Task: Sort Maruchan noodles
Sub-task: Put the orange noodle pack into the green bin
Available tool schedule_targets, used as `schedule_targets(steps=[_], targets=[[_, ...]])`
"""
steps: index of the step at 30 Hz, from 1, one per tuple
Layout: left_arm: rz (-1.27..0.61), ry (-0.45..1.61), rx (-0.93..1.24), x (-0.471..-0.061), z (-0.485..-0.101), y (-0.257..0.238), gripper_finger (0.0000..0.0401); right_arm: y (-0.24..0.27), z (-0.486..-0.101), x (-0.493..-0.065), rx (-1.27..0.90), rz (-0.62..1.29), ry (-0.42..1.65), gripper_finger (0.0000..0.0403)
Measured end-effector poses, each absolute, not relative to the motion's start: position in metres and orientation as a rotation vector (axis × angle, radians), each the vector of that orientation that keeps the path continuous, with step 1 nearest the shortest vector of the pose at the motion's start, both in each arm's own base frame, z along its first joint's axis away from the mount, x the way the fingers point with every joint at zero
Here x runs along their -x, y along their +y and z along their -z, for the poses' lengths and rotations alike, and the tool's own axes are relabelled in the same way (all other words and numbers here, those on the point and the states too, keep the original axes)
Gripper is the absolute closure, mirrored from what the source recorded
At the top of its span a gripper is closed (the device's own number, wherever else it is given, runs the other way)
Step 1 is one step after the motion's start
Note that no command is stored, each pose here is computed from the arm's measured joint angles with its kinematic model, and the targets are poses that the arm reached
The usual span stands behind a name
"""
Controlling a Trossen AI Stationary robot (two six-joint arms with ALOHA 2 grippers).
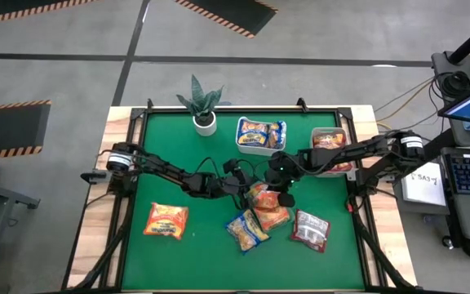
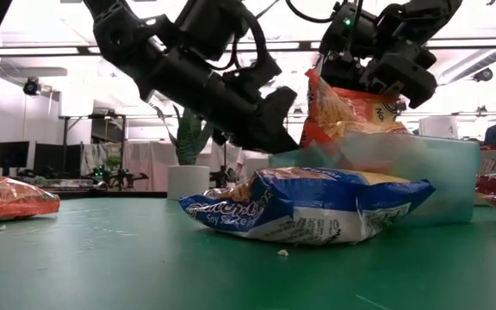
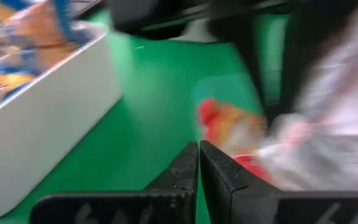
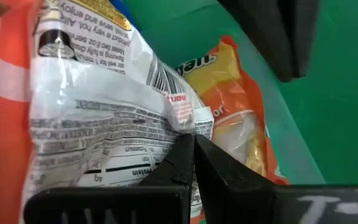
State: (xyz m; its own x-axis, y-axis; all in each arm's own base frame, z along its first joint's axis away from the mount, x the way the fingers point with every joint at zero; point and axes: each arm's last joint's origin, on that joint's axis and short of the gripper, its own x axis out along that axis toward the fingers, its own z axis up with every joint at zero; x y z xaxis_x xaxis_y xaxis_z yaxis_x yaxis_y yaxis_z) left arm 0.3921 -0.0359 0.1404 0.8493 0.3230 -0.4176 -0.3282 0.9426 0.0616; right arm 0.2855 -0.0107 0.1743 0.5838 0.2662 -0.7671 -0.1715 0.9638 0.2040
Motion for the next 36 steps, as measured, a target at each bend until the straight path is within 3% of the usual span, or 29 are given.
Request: schedule_targets(steps=[6, 26, 36], targets=[[-0.133, 0.469, 0.041, -0.394, -0.143, -0.043, 0.0401, -0.011, -0.174, -0.285, -0.113, -0.250, 0.915, 0.0394], [-0.332, 0.499, 0.127, -0.391, -0.136, -0.036, 0.0401, 0.003, -0.181, -0.284, -0.186, -0.497, 0.851, 0.0394], [-0.426, 0.425, 0.149, -0.392, -0.139, -0.033, 0.0401, 0.015, -0.186, -0.290, -0.104, -0.537, 0.769, 0.0394]])
